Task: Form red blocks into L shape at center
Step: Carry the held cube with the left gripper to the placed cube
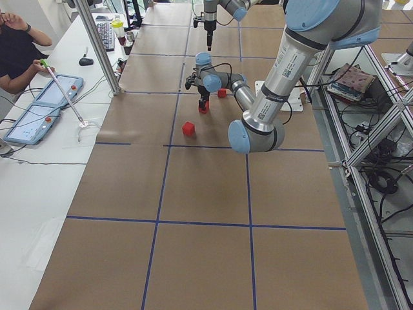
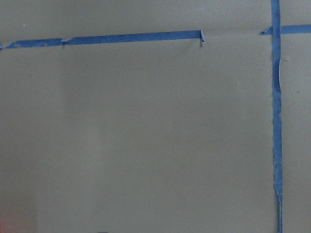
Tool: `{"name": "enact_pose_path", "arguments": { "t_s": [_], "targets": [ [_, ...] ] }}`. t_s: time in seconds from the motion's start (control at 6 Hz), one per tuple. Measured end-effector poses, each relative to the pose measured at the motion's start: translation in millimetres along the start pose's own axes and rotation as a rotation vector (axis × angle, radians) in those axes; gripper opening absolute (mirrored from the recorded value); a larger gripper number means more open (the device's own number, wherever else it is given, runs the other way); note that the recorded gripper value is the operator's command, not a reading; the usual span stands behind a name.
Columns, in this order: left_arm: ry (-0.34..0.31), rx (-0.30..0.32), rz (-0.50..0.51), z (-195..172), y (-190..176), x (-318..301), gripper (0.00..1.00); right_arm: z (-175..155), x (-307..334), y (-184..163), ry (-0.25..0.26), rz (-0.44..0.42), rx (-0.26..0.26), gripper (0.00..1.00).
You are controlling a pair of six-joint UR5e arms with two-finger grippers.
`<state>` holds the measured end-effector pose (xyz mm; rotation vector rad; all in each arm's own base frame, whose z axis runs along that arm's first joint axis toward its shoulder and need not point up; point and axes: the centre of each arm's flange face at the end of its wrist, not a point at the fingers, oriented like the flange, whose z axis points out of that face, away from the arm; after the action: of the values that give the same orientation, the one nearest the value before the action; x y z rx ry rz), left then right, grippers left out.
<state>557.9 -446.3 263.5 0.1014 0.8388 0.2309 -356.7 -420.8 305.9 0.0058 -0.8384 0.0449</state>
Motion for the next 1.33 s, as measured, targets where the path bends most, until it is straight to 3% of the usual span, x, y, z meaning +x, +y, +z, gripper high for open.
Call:
{"name": "enact_pose_path", "arguments": {
  "t_s": [0.17, 0.33, 0.83, 1.33],
  "targets": [
    [-0.009, 0.013, 0.001, -0.3, -2.8, 0.2, 0.08, -1.9, -2.2, 0.0, -0.005, -0.001, 0.002, 1.0],
    [-0.018, 0.039, -0.002, -5.1, -7.0, 1.2, 0.01, -3.0, -3.9, 0.2, -0.007, -0.002, 0.004, 1.0],
    [-0.024, 0.137, -0.061, -32.7, -25.1, 29.3, 0.01, -3.6, -4.8, 0.3, -0.008, -0.003, 0.007, 1.0],
    [-0.011, 0.091, -0.23, -20.4, -5.5, 99.4, 0.01, -4.1, -0.9, 0.1, -0.005, 0.0, 0.008, 1.0]
  ]
}}
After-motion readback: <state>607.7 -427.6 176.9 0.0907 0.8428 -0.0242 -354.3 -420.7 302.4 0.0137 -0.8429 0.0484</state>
